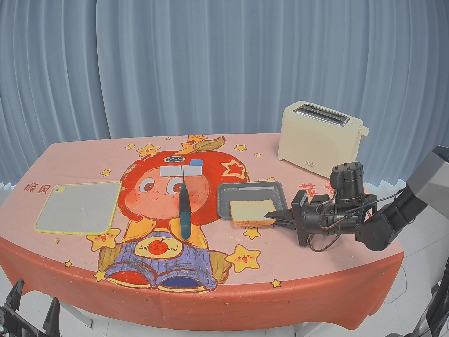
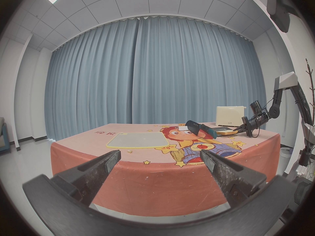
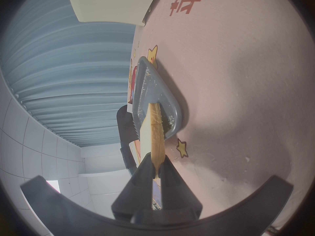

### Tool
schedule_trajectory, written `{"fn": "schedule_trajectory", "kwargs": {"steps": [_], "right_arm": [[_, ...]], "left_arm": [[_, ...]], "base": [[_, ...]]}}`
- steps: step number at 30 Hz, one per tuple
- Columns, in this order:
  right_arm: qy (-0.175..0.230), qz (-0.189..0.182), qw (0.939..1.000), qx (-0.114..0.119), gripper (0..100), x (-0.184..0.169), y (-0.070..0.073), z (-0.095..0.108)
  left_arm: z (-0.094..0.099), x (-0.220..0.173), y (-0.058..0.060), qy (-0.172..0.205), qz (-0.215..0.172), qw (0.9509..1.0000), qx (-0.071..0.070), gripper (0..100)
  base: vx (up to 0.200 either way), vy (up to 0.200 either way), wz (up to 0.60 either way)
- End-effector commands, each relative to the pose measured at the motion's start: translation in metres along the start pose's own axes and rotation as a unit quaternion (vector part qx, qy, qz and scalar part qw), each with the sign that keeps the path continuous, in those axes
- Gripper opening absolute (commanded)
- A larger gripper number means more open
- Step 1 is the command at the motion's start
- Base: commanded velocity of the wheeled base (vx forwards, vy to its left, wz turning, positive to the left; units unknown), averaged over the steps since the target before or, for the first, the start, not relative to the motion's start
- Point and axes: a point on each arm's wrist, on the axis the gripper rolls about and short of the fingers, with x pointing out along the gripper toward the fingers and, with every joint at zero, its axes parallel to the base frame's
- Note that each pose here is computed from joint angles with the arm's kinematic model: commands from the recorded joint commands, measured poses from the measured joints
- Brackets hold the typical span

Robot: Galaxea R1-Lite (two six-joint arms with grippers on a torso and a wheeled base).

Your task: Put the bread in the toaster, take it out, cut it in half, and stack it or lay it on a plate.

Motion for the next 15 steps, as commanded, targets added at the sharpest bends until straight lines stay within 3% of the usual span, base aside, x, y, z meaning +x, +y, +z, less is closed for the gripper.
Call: {"fn": "schedule_trajectory", "kwargs": {"steps": [1,15], "right_arm": [[0.003,-0.005,1.0000,0.002,0,0.000,-0.002,-0.002],[-0.007,0.021,0.9997,-0.011,0,-0.012,0.014,-0.001]], "left_arm": [[-0.005,0.000,0.000,0.001,0.001,1.0000,0.000,100],[-0.005,0.000,0.000,0.001,0.001,1.0000,0.000,100]], "base": [[0.000,0.000,0.00],[0.000,0.000,0.00]]}}
